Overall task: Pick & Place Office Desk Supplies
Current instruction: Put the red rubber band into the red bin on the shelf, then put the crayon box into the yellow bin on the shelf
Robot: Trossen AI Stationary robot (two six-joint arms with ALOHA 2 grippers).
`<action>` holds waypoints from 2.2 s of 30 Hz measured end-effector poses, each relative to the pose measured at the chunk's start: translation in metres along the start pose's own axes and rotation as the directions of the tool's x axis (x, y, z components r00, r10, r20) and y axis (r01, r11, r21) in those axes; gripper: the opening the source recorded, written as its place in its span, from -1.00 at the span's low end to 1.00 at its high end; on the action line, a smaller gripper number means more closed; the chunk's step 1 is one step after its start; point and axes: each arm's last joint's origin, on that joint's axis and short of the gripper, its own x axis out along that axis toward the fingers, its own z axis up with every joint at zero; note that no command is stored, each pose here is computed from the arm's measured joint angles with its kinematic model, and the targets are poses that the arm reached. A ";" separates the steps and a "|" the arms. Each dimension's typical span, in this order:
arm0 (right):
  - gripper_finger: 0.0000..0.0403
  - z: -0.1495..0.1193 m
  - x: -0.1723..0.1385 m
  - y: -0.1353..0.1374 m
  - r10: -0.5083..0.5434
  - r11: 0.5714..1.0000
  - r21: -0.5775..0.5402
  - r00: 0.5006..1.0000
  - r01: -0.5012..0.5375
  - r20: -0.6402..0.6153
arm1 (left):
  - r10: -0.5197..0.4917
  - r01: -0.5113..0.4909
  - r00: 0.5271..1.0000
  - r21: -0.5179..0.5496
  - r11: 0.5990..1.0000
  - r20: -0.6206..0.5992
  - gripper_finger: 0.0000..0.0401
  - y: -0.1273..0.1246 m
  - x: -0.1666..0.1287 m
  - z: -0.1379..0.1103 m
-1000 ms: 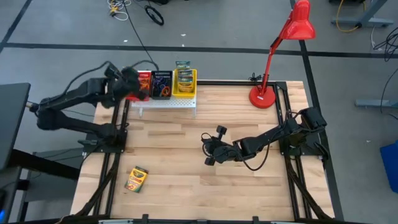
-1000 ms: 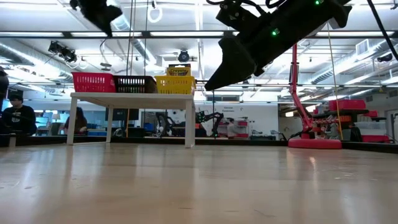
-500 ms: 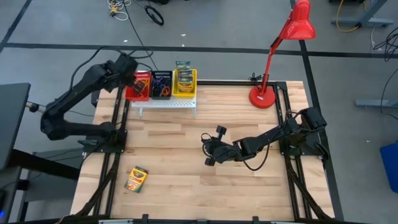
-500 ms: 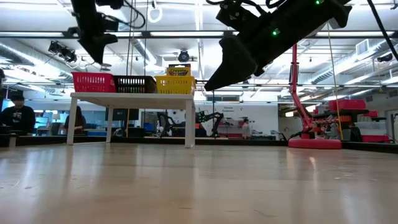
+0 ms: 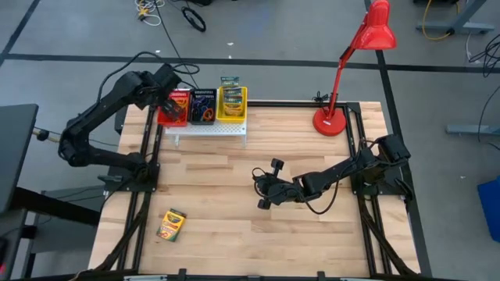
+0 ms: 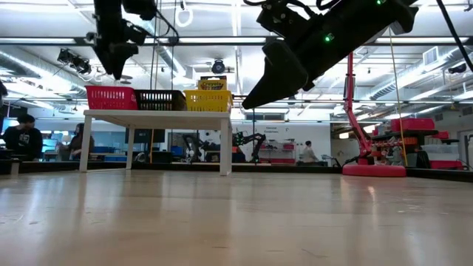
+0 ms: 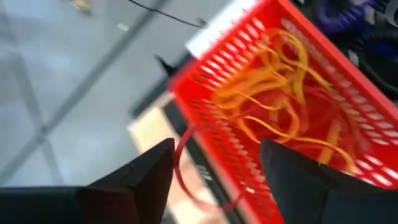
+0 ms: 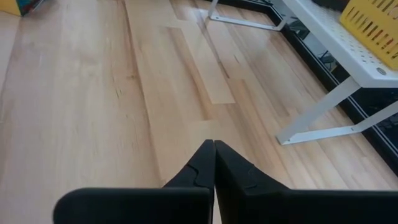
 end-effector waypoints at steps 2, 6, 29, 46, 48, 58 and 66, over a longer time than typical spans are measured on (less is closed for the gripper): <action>-0.97 0.000 0.000 0.000 0.000 1.000 0.000 1.000 0.000 0.000 | 0.072 -0.072 0.997 0.020 0.997 0.028 0.26 -0.002 -0.006 0.002; -0.97 0.000 0.000 0.000 0.002 1.000 0.000 1.000 -0.002 0.000 | 0.131 -0.136 0.989 0.076 0.988 0.067 0.30 -0.009 -0.012 0.003; -0.97 -0.003 0.000 0.000 0.014 1.000 -0.016 1.000 -0.014 -0.023 | -0.142 0.123 0.984 0.169 0.978 0.106 0.19 -0.041 -0.032 -0.006; -0.99 -0.025 0.012 -0.011 0.220 0.975 0.014 0.969 -0.223 0.117 | -0.617 0.499 0.785 0.534 0.683 0.055 -0.97 -0.180 -0.082 -0.107; -0.97 -0.023 0.011 -0.011 0.219 0.974 0.019 0.966 -0.224 0.134 | -0.645 0.518 0.763 0.548 0.657 0.051 -0.97 -0.197 -0.069 -0.124; -0.93 -0.017 0.009 -0.009 0.226 0.970 0.042 0.954 -0.239 0.195 | -0.760 0.668 0.645 0.536 0.516 -0.073 -0.94 -0.230 -0.035 -0.158; -0.92 -0.017 0.008 -0.008 0.229 0.970 0.034 0.954 -0.240 0.195 | -0.799 0.695 0.600 0.526 0.490 -0.050 -0.93 -0.234 -0.039 -0.155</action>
